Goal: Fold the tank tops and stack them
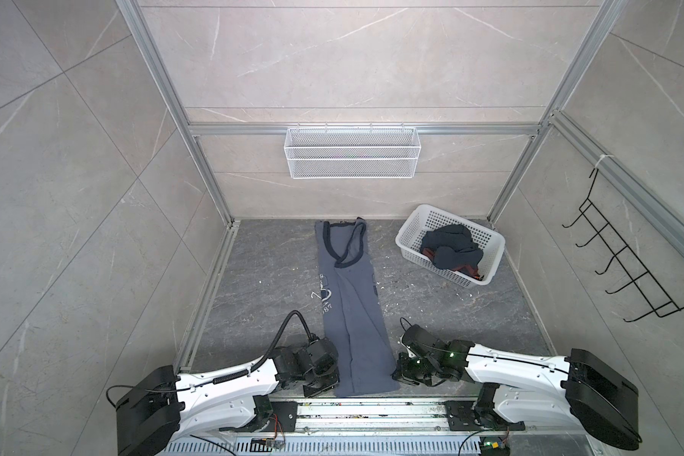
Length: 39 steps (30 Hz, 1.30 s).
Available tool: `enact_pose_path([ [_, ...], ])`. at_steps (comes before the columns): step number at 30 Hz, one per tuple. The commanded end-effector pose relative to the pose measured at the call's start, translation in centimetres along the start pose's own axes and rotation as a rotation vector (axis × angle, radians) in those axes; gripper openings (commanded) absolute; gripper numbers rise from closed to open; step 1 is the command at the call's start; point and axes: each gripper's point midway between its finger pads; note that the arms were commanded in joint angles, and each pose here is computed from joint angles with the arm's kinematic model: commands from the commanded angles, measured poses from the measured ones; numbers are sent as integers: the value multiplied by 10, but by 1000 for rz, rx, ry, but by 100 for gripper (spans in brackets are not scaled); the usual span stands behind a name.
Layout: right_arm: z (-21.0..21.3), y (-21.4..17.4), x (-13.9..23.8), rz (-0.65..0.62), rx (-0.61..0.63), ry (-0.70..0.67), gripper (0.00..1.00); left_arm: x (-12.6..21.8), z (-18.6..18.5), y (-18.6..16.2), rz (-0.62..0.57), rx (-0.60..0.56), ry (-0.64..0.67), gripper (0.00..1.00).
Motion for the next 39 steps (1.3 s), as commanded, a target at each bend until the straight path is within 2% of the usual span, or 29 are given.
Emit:
enact_pose_path([
  [1, 14, 7, 9, -26, 44, -11, 0, 13, -19, 3, -12, -40, -28, 5],
  [3, 24, 10, 15, -28, 58, -11, 0, 19, -25, 11, -33, -37, -52, 0],
  [8, 54, 31, 32, -69, 104, -13, 0, 46, -45, 49, -115, -27, -134, 0],
  [11, 72, 57, 43, -116, 126, 19, 0, 68, -65, 77, -166, -53, -179, 0],
  [18, 102, 142, 62, -217, 148, 77, 0, 98, -92, 164, -290, -9, -252, 0],
  [23, 131, 199, 71, -263, 193, 130, 0, 97, -101, 215, -325, 27, -261, 0],
  [30, 146, 265, 59, -282, 192, 146, 0, 96, -95, 274, -407, 86, -234, 0],
  [39, 138, 311, 33, -288, 171, 111, 0, 91, -88, 332, -448, 122, -226, 0],
])
Point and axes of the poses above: each gripper's point midway between its finger pads, its own x axis back along the fingers, its own z axis along the line the jaws close on, y = z × x
